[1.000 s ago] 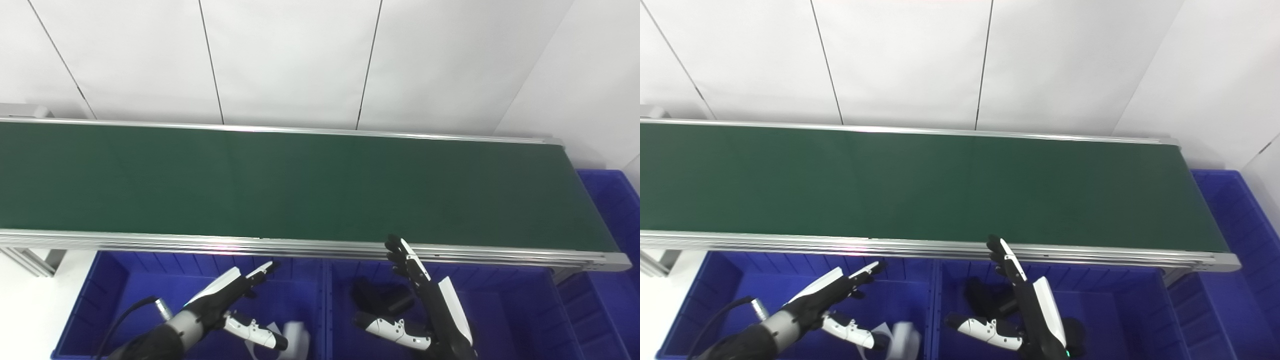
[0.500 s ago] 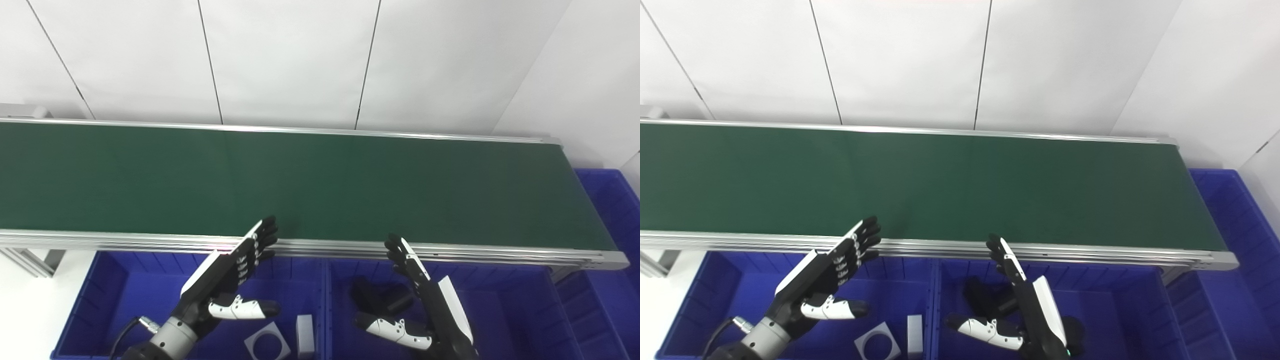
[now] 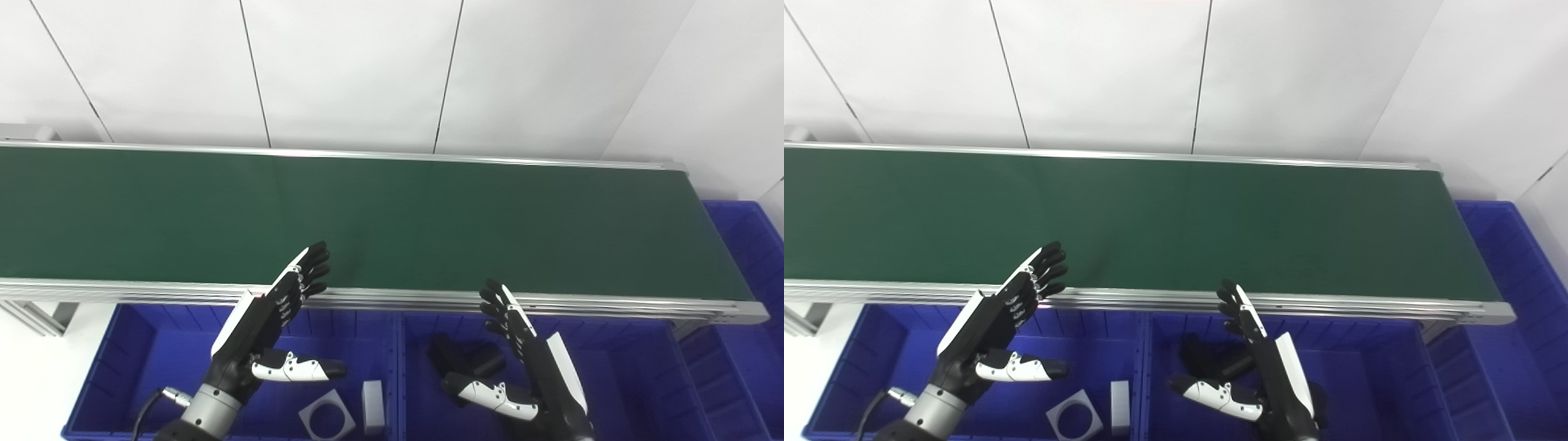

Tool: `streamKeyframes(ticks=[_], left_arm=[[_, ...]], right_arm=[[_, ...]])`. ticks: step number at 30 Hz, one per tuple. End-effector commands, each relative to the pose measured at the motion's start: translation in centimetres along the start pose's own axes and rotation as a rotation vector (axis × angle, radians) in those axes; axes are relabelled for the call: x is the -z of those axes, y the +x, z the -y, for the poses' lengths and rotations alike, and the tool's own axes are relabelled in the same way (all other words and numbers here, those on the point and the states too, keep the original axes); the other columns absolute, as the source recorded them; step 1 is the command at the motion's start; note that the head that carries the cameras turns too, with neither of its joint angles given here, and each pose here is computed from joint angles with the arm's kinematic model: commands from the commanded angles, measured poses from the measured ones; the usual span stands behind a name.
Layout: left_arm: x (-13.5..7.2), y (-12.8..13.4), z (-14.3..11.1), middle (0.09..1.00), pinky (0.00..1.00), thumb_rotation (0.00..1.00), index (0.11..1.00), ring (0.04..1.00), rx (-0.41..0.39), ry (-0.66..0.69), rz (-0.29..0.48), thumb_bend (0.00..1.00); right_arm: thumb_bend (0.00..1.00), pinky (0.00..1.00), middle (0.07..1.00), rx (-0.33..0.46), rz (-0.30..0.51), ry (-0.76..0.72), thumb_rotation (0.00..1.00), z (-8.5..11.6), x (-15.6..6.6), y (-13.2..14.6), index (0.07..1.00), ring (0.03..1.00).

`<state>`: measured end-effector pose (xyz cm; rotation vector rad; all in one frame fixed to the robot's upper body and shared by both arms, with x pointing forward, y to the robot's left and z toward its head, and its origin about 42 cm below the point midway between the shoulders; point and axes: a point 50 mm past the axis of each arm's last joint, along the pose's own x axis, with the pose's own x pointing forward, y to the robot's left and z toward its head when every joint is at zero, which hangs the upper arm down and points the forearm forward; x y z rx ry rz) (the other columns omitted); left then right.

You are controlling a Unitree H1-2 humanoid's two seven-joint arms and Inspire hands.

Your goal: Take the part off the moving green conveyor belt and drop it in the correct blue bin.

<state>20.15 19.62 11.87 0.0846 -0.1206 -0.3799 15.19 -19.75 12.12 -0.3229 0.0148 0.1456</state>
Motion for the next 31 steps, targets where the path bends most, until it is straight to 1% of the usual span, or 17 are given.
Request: streamKeyframes(ticks=[1,6,8,12,16,21,27,31], left_arm=[[-0.6,0.3,0.2,0.946,0.86,0.29,0.936,0.919,-0.02,0.01,0.066,1.0],[-0.6,0.4,0.2,0.947,0.86,0.28,0.931,0.919,-0.044,-0.003,0.074,1.0],[-0.5,0.4,0.3,0.95,0.87,0.28,0.933,0.924,-0.046,0.002,0.073,0.99],[-0.4,0.5,0.6,0.928,0.85,0.28,0.917,0.9,-0.043,0.024,0.075,1.0],[-0.1,0.2,1.0,0.929,0.84,0.3,0.918,0.901,-0.039,0.035,0.064,1.0],[0.3,-0.2,1.4,0.95,0.88,0.28,0.929,0.932,-0.005,0.007,0.05,1.0],[0.6,-0.1,1.2,0.941,0.86,0.31,0.922,0.921,-0.015,0.036,0.045,1.0],[0.6,0.0,1.1,0.939,0.86,0.3,0.924,0.919,-0.012,0.031,0.047,1.0]], right_arm=[[0.85,0.83,0.926,0.02,0.056,0.007,0.41,0.3,-0.9,-0.1,0.966,0.903],[0.87,0.86,0.931,0.008,0.056,0.004,0.39,0.4,-0.8,-0.1,0.973,0.916],[0.89,0.87,0.932,0.008,0.057,0.005,0.37,0.4,-0.7,0.0,0.969,0.919],[0.89,0.88,0.933,0.005,0.057,0.019,0.35,0.7,-0.6,0.0,0.976,0.925],[0.89,0.87,0.938,-0.002,0.057,0.017,0.33,0.9,-0.6,0.1,0.975,0.918],[0.9,0.86,0.935,-0.006,0.049,-0.004,0.34,0.9,-0.5,0.1,0.966,0.909],[0.9,0.86,0.94,-0.014,0.044,-0.016,0.34,0.9,-0.4,0.2,0.969,0.917],[0.89,0.87,0.941,-0.015,0.042,-0.014,0.34,0.8,-0.4,0.3,0.97,0.921]])
